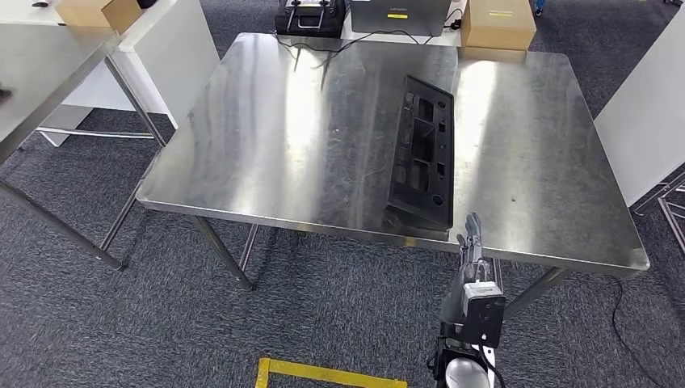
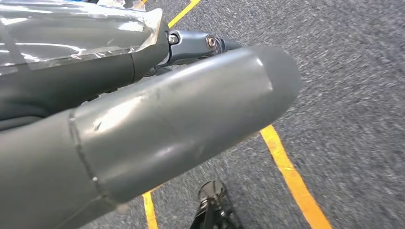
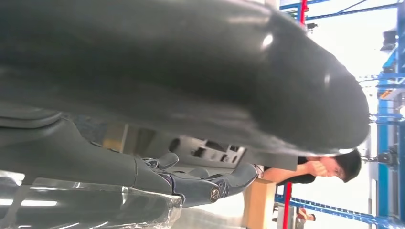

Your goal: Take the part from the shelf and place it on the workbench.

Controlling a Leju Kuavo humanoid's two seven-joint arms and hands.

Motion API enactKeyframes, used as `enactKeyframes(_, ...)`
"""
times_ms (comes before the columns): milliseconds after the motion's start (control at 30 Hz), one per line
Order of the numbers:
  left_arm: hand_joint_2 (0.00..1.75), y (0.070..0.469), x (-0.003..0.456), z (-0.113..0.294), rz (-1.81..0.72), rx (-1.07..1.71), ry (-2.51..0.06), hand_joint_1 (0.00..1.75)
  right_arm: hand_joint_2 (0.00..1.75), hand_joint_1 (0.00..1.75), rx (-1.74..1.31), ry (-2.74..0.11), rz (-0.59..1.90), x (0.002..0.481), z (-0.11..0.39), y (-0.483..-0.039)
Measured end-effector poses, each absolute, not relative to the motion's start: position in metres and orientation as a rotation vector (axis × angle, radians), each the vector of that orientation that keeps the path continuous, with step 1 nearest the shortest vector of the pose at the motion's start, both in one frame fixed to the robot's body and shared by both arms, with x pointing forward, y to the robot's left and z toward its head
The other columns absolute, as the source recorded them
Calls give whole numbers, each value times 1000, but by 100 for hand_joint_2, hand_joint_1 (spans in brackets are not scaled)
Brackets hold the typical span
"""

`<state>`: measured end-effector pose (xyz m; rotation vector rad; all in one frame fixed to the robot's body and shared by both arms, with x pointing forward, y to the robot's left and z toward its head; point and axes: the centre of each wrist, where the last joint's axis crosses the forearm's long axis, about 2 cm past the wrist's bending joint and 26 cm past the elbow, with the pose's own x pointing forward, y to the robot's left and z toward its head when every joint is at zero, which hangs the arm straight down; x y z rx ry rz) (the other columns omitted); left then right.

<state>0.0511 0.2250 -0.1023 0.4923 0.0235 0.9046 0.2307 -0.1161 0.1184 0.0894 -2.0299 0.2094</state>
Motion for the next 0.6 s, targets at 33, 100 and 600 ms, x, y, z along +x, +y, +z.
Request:
enactKeyframes(33, 0, 224, 52, -102, 902, 491, 26, 0, 0, 0, 91, -2023, 212, 232, 117, -115)
enactKeyframes(100, 0, 223, 54, -101, 899, 490, 33, 0, 0, 0, 98, -2003, 218, 234, 114, -111)
enactKeyframes(600, 0, 211, 57, -99, 892, 464, 45, 0, 0, 0, 120, -1873, 249, 238, 86, -103)
